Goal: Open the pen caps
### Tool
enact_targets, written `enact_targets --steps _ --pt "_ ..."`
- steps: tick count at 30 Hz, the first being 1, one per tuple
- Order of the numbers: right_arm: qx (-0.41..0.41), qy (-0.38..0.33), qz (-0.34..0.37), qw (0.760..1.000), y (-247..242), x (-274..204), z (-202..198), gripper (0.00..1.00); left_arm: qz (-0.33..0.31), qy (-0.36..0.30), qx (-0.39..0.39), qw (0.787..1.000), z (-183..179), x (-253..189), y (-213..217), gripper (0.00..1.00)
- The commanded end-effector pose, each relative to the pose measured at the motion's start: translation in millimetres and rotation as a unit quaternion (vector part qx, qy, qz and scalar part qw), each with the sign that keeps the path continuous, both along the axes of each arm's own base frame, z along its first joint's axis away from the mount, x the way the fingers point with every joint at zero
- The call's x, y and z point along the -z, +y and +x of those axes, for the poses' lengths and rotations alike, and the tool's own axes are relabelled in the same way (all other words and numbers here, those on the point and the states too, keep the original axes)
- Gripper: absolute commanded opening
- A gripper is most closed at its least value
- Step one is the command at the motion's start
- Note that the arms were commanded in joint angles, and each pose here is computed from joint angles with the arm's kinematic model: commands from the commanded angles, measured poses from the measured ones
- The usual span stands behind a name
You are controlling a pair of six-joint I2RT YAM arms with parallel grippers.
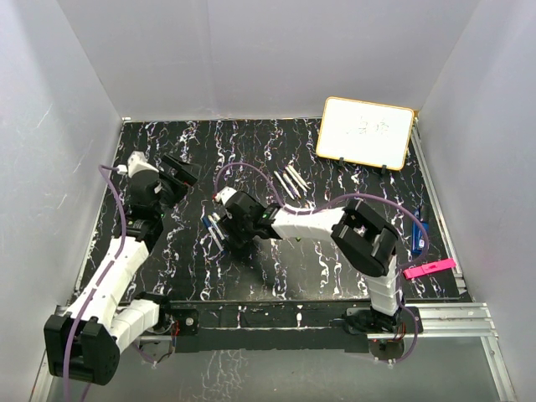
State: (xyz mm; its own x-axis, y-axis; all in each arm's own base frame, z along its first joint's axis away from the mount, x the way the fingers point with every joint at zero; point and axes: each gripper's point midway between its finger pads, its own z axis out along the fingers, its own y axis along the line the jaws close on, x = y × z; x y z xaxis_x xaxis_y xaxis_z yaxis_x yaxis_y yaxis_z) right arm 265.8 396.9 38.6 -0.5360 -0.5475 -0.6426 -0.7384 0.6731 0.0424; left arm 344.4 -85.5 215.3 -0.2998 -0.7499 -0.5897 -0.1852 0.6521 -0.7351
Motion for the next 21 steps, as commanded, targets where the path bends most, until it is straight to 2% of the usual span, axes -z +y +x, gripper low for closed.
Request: enact_targets --steps 1,14,21 --pt "-0.010 -0.035 0.035 0.999 28.3 -27.6 15.2 0.48 0.019 0.008 -0.017 1.000 -10.5 2.2 12.9 0.99" --pt "-0.024 -0.022 0.023 0.999 43.7 -8.6 12.5 0.45 0.025 0.019 -0.021 0.999 -18.9 6.9 19.3 0.99" --pt "-0.021 -0.013 0.016 1.000 42.7 -1.1 10.7 0.35 0.028 0.018 -0.024 0.999 -21.9 5.4 22.3 0.99"
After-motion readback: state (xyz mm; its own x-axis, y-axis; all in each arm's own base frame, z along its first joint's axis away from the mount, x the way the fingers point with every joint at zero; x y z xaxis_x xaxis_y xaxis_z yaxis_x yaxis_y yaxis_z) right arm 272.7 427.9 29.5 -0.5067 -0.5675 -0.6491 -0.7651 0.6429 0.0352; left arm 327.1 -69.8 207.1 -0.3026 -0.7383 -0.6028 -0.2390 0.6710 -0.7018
